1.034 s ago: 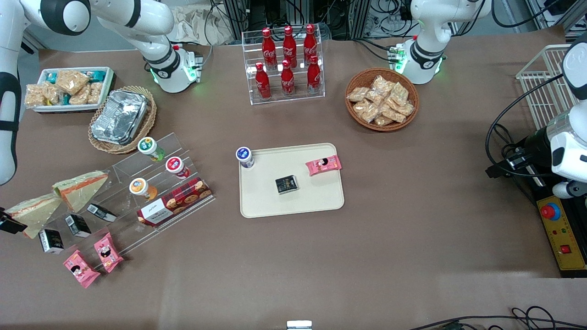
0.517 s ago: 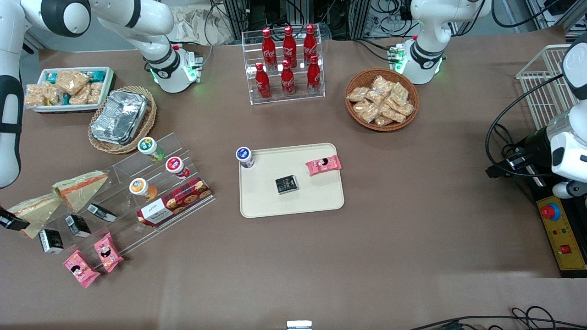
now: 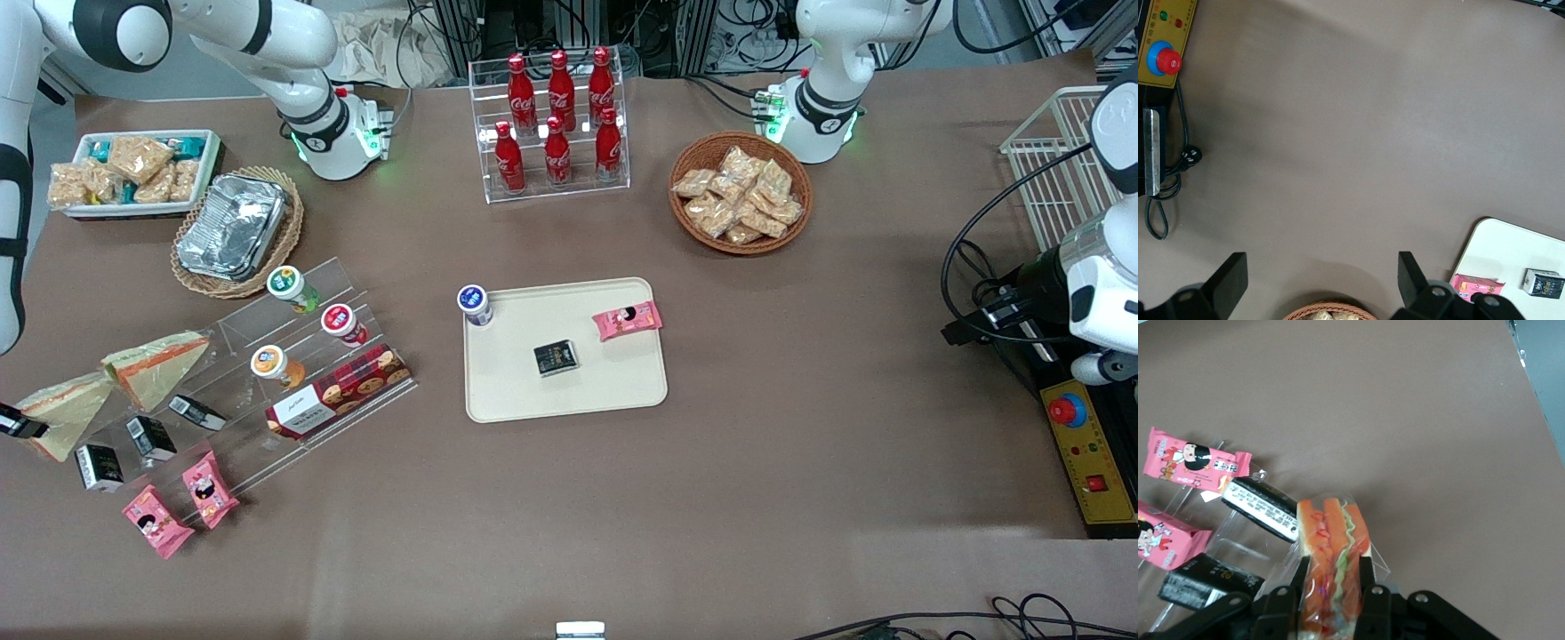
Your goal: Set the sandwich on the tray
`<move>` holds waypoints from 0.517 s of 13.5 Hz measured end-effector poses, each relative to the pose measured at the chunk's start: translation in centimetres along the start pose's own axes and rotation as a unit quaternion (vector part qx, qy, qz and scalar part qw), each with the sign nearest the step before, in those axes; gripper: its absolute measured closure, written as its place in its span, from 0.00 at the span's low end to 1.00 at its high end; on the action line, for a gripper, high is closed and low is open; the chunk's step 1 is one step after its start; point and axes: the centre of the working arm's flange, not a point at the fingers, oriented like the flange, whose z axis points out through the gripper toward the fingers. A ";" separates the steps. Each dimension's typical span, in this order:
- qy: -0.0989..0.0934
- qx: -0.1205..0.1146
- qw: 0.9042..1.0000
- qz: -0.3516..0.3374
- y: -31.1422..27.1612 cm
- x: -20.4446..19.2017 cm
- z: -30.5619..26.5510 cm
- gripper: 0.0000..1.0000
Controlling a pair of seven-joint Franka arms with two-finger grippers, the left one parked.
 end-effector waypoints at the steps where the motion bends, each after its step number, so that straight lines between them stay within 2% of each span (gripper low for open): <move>1: -0.004 0.000 1.000 -0.001 0.0 -0.1 -0.1 0.69; 4: -0.026 0.004 1.000 -0.008 -0.1 -0.3 -1.2 0.81; 7: -0.065 0.011 0.998 -0.013 -0.4 -0.7 -5.1 0.81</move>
